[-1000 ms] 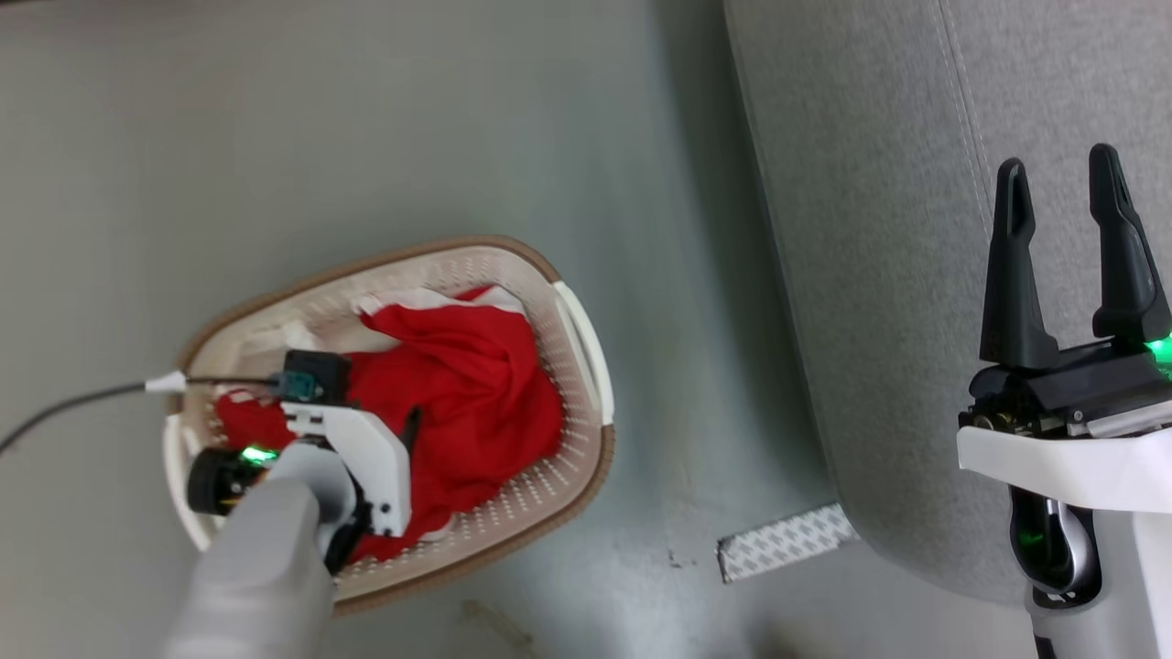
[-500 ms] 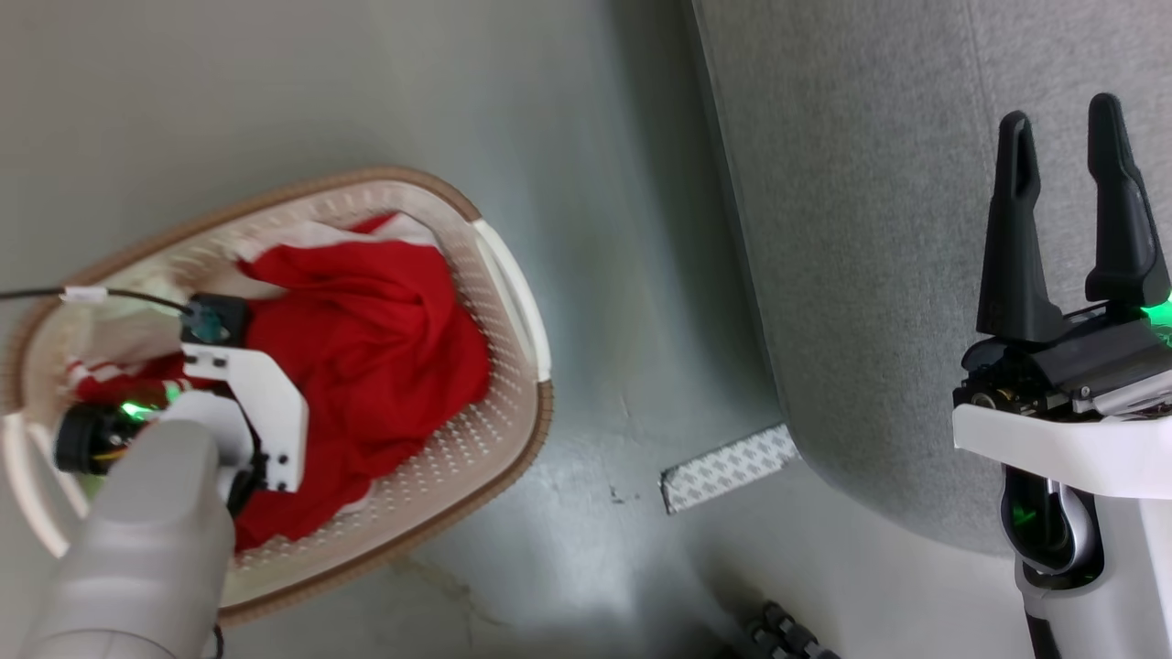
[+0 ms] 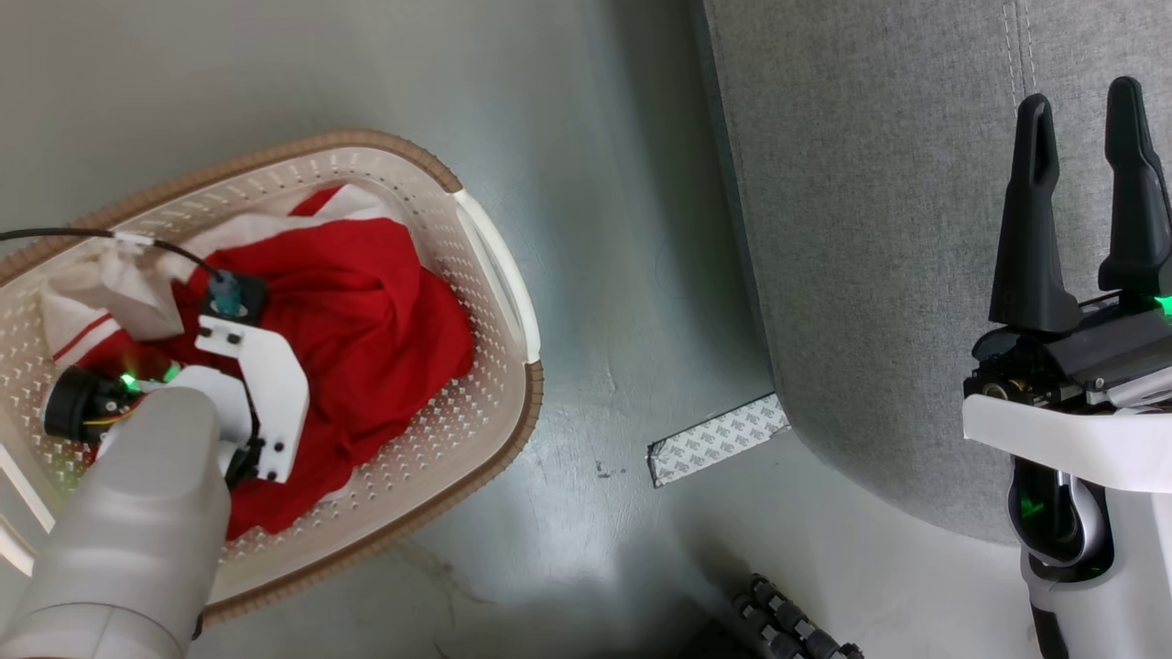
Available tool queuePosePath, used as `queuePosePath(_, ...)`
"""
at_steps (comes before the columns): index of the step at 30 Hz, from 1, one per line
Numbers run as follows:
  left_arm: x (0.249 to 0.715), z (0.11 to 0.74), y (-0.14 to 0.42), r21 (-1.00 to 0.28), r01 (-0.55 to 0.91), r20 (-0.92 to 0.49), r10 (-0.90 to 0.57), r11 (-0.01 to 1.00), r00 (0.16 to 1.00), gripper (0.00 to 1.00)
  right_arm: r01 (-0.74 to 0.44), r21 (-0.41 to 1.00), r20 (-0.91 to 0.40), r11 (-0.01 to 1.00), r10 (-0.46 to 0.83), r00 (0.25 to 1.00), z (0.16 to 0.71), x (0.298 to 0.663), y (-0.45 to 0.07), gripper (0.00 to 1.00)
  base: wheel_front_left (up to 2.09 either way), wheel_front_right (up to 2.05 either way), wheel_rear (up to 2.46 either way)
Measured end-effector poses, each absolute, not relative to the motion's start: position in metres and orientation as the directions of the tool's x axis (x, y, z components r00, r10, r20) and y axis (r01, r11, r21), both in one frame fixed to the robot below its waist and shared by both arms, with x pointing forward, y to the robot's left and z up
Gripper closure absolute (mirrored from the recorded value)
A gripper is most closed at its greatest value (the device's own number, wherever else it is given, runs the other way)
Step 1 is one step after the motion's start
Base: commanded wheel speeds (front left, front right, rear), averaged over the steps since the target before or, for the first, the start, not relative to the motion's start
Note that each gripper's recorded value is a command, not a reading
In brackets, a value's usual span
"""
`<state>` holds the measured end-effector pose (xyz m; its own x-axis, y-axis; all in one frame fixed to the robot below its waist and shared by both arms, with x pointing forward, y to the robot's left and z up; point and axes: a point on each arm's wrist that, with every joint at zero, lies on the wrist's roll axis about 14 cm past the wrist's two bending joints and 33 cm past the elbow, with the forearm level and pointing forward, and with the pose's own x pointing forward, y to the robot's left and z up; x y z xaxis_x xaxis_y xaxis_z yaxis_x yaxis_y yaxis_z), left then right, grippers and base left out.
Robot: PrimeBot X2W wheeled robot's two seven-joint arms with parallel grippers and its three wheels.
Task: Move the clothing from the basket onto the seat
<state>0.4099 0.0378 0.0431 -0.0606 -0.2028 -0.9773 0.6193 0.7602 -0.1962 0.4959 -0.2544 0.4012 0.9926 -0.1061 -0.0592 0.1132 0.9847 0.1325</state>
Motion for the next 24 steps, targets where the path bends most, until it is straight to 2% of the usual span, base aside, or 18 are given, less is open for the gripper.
queuePosePath(1,0.407,0.043,0.038,-0.199,0.625,-0.978,-0.195,0.754,-0.076,0.00,0.113,0.133,-0.059,0.985,-0.106,0.993,0.401,0.496,-0.254,0.00,0.00,0.00,0.00)
queuePosePath(2,0.405,0.043,0.039,-0.201,0.632,-0.978,-0.188,0.749,-0.089,0.45,0.114,0.133,-0.058,0.985,-0.107,0.993,0.402,0.496,-0.255,0.00,0.00,0.00,0.00)
queuePosePath(3,0.404,0.043,0.040,-0.202,0.635,-0.978,-0.184,0.745,-0.095,1.00,0.114,0.132,-0.057,0.985,-0.107,0.993,0.402,0.496,-0.255,0.00,0.00,0.00,0.00)
queuePosePath(13,0.423,0.060,0.029,-0.197,0.635,-0.967,-0.256,0.747,0.002,1.00,0.098,0.133,-0.008,0.986,-0.098,0.995,0.423,0.500,-0.254,0.00,0.00,0.00,0.00)
queuePosePath(24,0.425,0.147,-0.003,-0.226,0.601,-0.896,-0.406,0.767,0.181,1.00,0.071,0.086,0.097,0.994,-0.079,0.992,0.478,0.488,-0.246,0.00,0.00,0.00,0.00)
